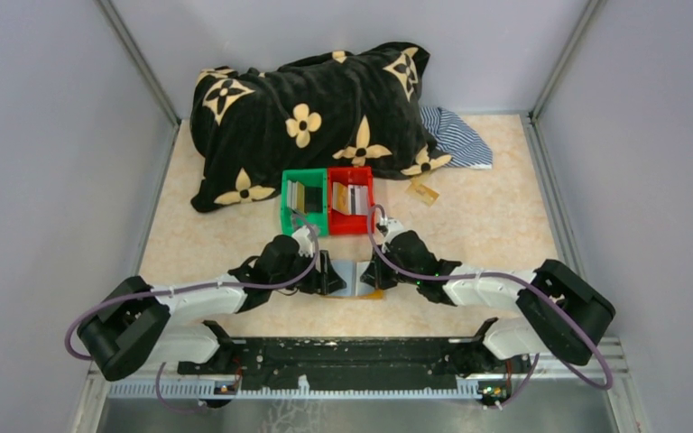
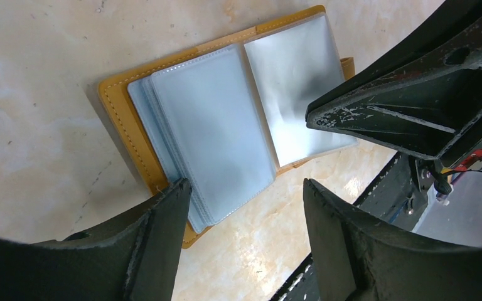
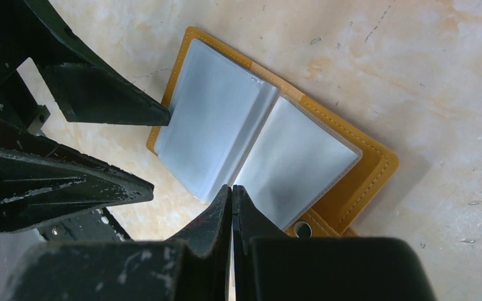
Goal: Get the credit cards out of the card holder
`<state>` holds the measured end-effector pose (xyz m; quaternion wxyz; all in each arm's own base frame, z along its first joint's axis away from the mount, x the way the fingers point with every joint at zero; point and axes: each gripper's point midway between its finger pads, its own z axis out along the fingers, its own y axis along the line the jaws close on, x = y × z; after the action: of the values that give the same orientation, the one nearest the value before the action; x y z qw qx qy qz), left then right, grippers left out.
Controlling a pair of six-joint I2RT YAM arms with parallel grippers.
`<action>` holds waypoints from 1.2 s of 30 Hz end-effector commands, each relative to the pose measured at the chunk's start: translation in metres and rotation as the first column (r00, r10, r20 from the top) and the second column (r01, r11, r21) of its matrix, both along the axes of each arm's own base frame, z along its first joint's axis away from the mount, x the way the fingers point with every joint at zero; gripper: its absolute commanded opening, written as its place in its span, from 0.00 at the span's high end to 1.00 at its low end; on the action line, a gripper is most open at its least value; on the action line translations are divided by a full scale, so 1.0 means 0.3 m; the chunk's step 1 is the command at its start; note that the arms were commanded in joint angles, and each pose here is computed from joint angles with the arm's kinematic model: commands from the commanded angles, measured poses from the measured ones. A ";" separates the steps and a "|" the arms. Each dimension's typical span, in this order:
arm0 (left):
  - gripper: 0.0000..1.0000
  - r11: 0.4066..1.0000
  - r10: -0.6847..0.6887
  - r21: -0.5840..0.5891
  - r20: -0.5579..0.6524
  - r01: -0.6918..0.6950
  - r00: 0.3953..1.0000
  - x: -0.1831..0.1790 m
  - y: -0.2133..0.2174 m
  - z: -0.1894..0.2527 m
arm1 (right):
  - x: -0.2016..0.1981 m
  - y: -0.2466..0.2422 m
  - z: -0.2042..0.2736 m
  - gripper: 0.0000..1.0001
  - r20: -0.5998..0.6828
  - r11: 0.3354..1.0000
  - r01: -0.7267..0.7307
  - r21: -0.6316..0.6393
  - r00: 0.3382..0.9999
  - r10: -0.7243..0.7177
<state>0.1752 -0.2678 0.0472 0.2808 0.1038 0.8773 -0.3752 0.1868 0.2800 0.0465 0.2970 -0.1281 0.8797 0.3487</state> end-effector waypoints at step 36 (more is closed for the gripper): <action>0.27 0.978 -0.096 -0.180 0.032 0.100 0.995 0.028 -0.147 0.120 | -0.009 0.015 -0.134 1.00 -0.075 1.000 -0.021 -0.001 0.997 0.020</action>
<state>0.1769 -0.2928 0.0548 0.2637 0.1133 0.8597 -0.4226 0.1895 0.2920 0.0198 0.2751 -0.1267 0.8786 0.3693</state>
